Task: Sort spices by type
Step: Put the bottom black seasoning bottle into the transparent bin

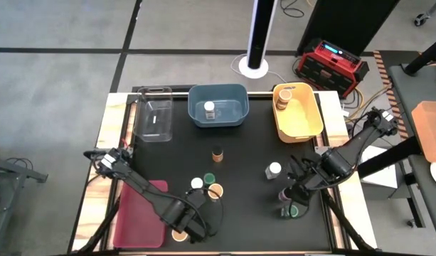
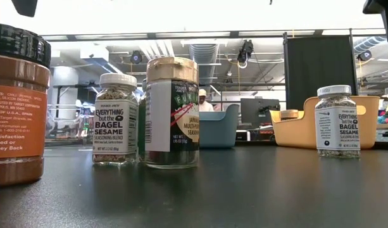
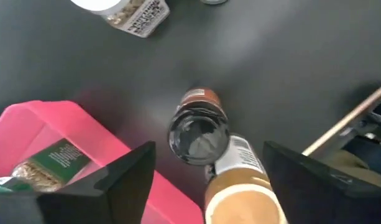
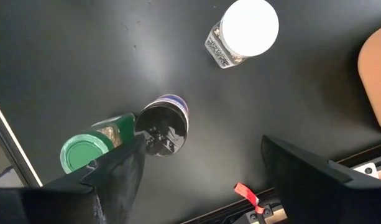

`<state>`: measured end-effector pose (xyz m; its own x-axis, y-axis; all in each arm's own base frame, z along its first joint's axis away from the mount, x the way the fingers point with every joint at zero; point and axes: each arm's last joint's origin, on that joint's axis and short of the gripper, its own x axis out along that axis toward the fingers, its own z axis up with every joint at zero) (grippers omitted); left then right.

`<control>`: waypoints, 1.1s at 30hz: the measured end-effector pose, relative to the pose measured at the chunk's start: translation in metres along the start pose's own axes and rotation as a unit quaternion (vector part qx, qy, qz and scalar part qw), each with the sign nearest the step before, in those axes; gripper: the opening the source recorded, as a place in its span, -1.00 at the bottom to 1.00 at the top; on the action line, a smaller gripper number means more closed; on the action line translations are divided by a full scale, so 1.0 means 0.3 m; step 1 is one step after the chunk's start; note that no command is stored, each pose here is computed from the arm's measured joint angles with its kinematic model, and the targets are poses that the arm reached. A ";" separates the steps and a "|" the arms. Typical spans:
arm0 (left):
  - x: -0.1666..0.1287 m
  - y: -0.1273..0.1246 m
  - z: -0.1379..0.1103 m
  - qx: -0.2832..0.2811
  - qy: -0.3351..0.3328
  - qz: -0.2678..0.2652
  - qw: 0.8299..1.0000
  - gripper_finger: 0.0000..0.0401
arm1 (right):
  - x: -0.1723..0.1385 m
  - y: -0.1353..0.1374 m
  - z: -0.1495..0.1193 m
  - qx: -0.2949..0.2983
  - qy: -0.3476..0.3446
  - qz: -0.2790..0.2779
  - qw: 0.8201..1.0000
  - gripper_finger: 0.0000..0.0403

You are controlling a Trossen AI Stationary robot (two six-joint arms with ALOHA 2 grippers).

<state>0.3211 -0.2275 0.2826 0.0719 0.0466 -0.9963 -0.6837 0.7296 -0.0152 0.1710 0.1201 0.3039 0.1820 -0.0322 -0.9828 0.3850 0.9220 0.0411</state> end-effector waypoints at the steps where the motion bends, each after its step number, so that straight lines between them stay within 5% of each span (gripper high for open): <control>1: -0.005 -0.004 0.000 0.000 -0.002 -0.004 1.000 0.47 | 0.000 0.000 0.000 0.000 0.000 0.000 1.000 0.56; 8: 0.018 -0.006 -0.014 0.004 -0.002 0.007 1.000 0.60 | 0.000 0.000 0.002 -0.001 -0.009 -0.002 1.000 0.55; 33: 0.088 -0.012 -0.022 0.034 0.006 -0.002 0.999 0.57 | 0.011 0.001 0.002 -0.009 -0.012 -0.005 1.000 0.54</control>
<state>0.3208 -0.2335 0.2558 0.0658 0.0360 -0.9972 -0.6317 0.7751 -0.0137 0.1721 0.1200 0.3008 0.2005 -0.0514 -0.9784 0.3703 0.9285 0.0271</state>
